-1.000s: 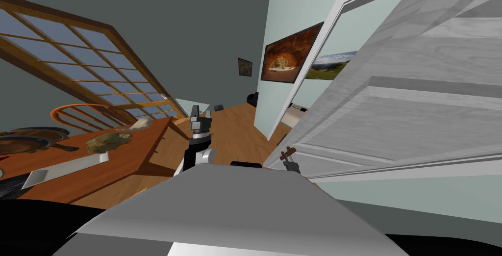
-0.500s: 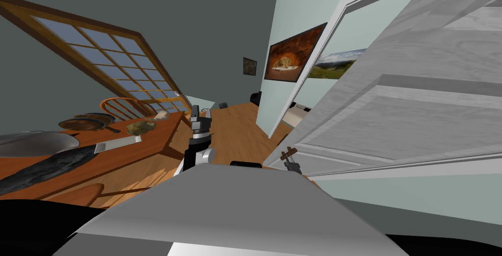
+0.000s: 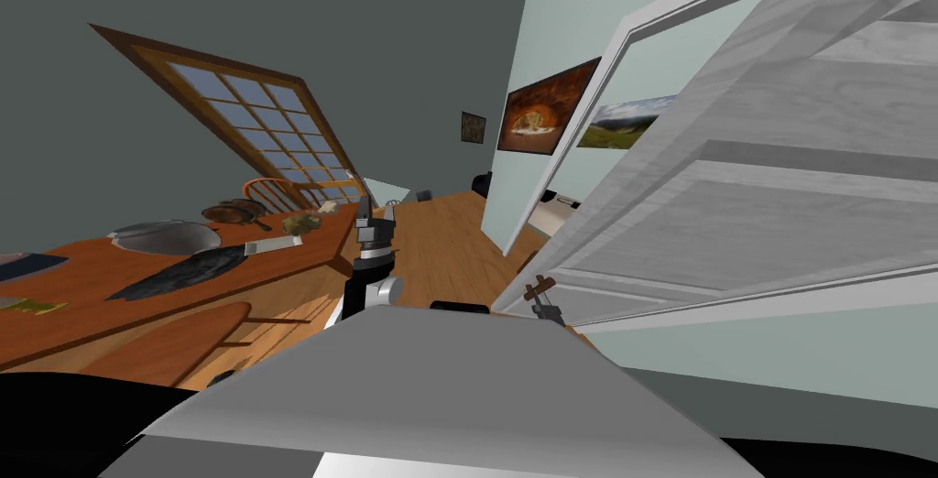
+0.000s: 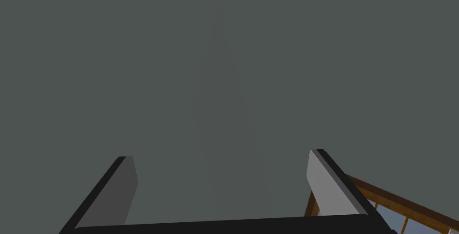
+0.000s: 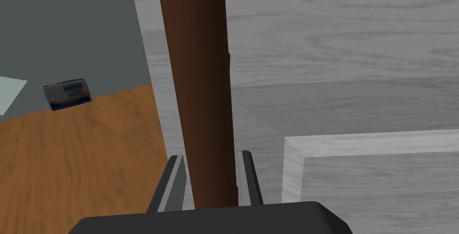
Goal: Pull the door open
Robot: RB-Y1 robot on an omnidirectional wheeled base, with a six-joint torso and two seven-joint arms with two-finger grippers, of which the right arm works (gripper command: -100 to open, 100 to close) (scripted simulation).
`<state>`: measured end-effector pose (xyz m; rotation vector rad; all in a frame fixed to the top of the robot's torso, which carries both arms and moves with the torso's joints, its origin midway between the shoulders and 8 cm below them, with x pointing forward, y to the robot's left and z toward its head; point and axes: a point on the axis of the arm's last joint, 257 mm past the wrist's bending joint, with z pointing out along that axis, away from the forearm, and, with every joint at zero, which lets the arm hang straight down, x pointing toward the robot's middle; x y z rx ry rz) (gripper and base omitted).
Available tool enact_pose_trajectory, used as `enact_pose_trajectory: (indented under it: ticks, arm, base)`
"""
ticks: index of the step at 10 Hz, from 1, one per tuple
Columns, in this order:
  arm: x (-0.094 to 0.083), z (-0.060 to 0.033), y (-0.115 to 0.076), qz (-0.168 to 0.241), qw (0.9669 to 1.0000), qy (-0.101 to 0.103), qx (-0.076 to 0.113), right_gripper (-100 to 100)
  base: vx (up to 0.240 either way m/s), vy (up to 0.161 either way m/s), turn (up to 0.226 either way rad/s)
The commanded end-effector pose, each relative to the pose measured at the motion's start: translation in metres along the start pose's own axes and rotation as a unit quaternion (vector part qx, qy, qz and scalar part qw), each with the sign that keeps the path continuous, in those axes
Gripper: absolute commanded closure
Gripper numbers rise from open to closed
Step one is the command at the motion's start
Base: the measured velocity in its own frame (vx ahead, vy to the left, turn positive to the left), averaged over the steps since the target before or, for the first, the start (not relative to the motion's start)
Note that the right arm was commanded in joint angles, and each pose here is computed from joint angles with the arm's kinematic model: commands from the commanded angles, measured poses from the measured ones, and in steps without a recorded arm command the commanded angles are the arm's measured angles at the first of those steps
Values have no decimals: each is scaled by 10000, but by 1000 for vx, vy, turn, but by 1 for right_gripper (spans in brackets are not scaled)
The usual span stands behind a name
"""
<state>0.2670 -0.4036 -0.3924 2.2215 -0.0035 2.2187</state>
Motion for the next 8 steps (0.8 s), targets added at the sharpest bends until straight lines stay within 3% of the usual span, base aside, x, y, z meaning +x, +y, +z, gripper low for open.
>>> enact_pose_trajectory:
  ticks: [1,8]
  arm:
    - [0,-33,3,-2,10000,2,42,100]
    - [7,-209,21,-3,9996,7,268,100]
  base:
    - [-124,-30,117]
    - [-204,-49,133]
